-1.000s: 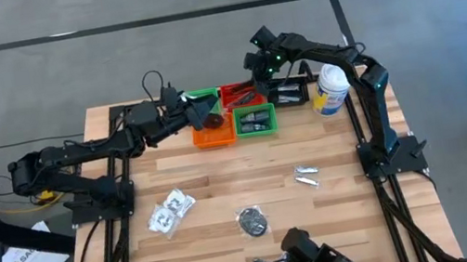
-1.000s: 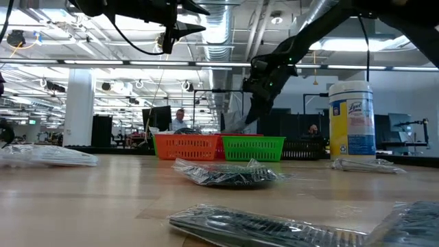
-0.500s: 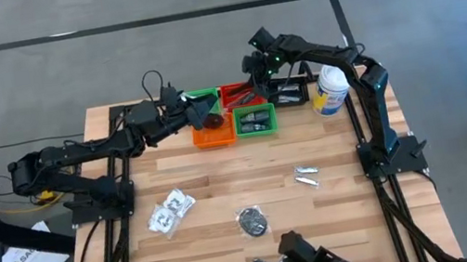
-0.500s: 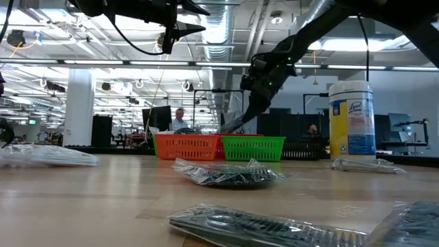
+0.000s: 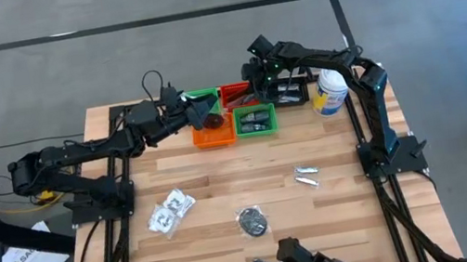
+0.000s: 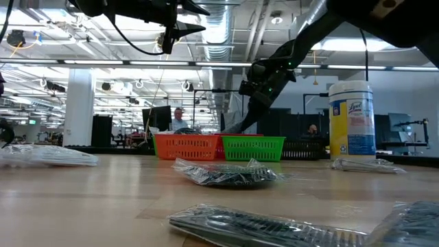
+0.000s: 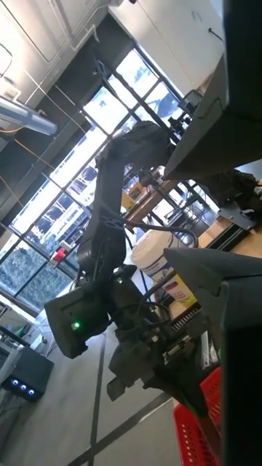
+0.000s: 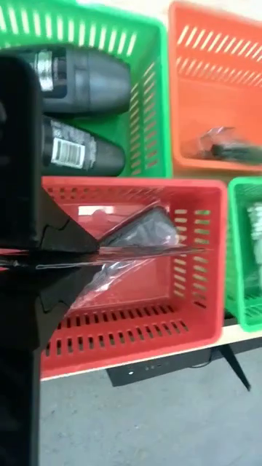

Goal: Pick & Place Travel size toiletries
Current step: Put the black comb into the red bin, then put the nail cutter into the black bin

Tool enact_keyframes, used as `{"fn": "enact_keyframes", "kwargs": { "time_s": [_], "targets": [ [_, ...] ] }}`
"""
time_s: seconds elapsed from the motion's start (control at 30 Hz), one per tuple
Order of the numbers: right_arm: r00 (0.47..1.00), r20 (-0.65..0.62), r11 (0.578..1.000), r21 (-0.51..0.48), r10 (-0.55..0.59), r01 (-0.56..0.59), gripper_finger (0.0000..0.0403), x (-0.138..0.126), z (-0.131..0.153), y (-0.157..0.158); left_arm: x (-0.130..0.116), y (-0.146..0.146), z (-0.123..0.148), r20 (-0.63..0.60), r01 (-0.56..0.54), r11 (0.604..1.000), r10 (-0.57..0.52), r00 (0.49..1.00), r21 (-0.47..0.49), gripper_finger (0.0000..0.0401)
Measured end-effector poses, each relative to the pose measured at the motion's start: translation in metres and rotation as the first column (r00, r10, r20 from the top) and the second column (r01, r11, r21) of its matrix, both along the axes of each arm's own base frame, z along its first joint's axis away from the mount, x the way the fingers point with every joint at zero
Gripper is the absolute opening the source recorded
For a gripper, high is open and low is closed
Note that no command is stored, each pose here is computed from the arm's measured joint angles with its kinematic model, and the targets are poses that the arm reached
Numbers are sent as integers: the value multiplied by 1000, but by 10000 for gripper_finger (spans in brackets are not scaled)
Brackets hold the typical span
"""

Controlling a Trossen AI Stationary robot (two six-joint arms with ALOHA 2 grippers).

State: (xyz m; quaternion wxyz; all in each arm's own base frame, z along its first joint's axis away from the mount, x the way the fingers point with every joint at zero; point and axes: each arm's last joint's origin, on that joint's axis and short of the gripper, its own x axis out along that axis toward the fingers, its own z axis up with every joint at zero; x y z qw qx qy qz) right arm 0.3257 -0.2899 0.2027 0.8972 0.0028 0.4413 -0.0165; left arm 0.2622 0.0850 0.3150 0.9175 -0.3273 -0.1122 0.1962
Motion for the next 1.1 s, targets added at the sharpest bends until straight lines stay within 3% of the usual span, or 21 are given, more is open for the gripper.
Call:
{"fn": "enact_keyframes", "kwargs": {
  "time_s": [0.23,0.53,0.77,1.1],
  "targets": [
    [1000,-8,1000,-30,9,-10,26,0,-2,0,0,0,0,0,0,1000,0,1000,-1,154],
    [1000,-15,996,-91,-22,20,89,1,-1,-4,0,0,0,1,0,1000,0,1000,-2,154],
    [997,-5,995,-61,-81,80,137,-1,1,-8,0,0,0,3,0,1000,0,1000,-5,154],
    [989,85,987,-97,-117,125,181,-7,51,-2,0,1,0,2,-4,1000,4,1000,-3,154]
  ]
}}
